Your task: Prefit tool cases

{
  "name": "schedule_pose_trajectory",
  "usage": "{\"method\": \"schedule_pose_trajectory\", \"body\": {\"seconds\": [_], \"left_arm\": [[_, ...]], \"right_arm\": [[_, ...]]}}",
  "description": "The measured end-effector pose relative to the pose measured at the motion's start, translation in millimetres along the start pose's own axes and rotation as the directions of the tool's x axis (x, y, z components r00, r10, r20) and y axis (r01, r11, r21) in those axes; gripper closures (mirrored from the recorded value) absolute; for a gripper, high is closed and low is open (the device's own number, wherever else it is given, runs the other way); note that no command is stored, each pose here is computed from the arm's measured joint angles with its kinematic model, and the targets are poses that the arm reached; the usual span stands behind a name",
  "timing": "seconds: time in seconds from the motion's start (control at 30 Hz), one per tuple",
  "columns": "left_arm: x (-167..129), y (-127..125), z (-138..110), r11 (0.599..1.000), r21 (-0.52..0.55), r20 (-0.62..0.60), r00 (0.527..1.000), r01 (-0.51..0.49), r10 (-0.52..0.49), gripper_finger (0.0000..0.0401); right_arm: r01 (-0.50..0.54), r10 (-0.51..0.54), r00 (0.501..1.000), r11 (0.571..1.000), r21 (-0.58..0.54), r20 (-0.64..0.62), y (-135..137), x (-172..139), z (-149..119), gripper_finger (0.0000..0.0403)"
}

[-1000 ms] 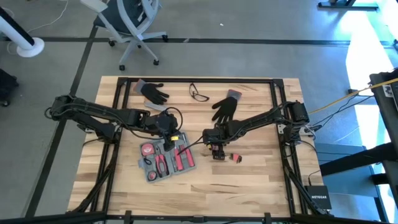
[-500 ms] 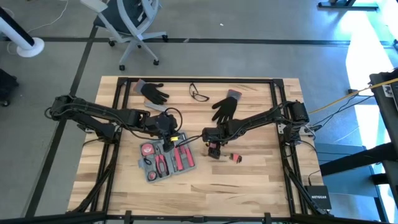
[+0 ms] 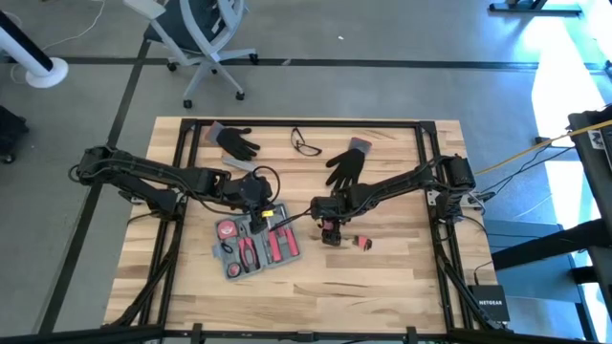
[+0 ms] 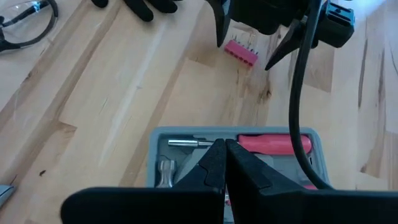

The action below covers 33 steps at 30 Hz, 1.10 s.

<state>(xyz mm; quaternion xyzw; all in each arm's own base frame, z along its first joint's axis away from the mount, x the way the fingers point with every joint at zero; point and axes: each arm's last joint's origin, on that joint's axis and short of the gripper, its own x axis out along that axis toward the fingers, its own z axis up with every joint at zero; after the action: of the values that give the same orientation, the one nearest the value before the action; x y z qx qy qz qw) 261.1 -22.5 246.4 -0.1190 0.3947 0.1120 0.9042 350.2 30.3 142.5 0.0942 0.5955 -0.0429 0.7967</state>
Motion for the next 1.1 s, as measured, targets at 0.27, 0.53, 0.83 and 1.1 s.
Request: {"method": "schedule_pose_trajectory", "body": {"seconds": [0.27, 0.53, 0.83, 1.1], "left_arm": [[0, 0, 0, 1.0, -0.003, -0.004, 1.0, -0.002, 0.002, 0.0401], [0, 1, 0, 1.0, -0.004, -0.005, 1.0, -0.004, 0.004, 0.0401], [0, 1, 0, 1.0, -0.001, -0.005, 1.0, -0.004, 0.004, 0.0401], [0, 1, 0, 1.0, 0.003, -0.004, 1.0, -0.004, 0.004, 0.0401]], "right_arm": [[0.018, -0.018, 0.999, 1.0, -0.002, -0.031, -1, 12, -1, 0.0052], [0.026, -0.027, 0.998, 1.0, -0.004, -0.064, -2, 14, -4, 0.0052], [0.008, -0.009, 0.995, 1.0, -0.01, -0.097, 1, 7, 3, 0.0052], [0.004, -0.006, 0.994, 1.0, -0.015, -0.107, 1, 5, 4, 0.0052]]}}
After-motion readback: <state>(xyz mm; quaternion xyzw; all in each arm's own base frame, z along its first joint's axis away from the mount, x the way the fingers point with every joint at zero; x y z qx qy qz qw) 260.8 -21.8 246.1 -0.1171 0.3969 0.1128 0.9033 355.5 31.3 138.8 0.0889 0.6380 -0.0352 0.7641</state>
